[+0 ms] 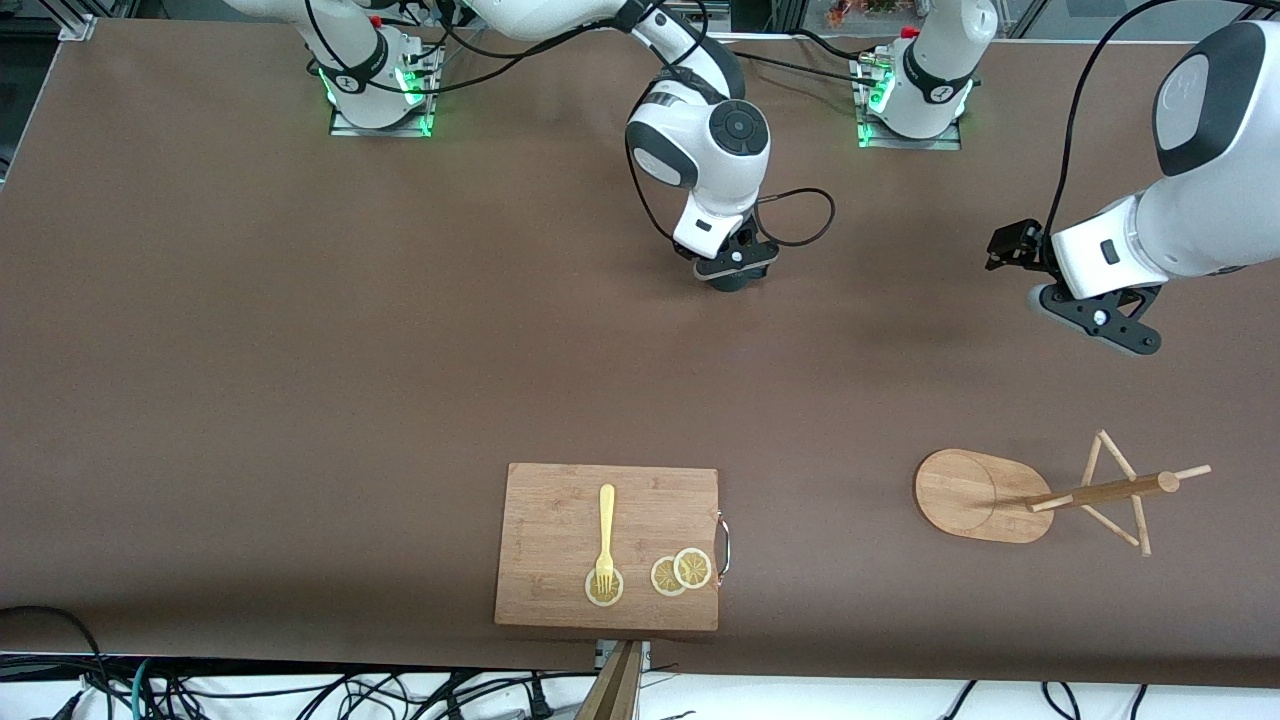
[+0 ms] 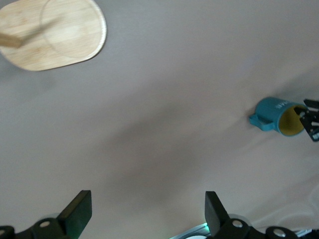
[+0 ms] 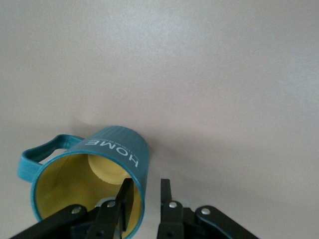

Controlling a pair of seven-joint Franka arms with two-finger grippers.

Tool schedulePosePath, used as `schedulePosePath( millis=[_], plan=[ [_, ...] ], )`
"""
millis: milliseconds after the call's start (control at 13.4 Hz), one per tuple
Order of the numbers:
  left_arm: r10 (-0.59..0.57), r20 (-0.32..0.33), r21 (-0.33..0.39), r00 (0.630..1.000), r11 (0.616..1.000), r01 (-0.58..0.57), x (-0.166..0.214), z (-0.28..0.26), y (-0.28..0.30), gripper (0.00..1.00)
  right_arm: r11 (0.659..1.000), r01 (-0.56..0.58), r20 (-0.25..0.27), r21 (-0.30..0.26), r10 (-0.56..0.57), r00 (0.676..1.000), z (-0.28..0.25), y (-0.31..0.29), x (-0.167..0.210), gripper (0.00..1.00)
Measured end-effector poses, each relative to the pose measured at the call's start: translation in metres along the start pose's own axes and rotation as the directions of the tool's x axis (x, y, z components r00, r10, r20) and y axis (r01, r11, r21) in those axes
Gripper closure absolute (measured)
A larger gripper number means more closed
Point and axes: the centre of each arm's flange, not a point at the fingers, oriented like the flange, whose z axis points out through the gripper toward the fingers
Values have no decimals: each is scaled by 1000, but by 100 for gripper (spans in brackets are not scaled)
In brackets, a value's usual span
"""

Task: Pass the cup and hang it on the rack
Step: 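Set the mug down with the right gripper while the left gripper approaches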

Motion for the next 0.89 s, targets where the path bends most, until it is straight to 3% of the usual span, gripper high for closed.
schedulePosePath(
  millis=[223,447,595,744,893],
  plan=[
    [143,-31,-139,989,980,-146,4,21,7,0,999,-34,-11,11,34,999,-59,19,15,45],
    [289,-161,-312,944,892,-327,-1,71,-9,0,994,-109,5,-4,109,994,-132,76,35,13],
    [393,-257,-331,883,822,-463,-7,115,-20,0,982,-189,13,-12,190,982,-163,140,63,0],
    [470,-383,-335,795,732,-594,-10,154,-15,0,965,-264,28,1,264,964,-188,231,100,0],
    [503,-529,-302,683,641,-706,-14,191,-6,0,945,-323,73,49,319,945,-218,332,119,0]
  ],
)
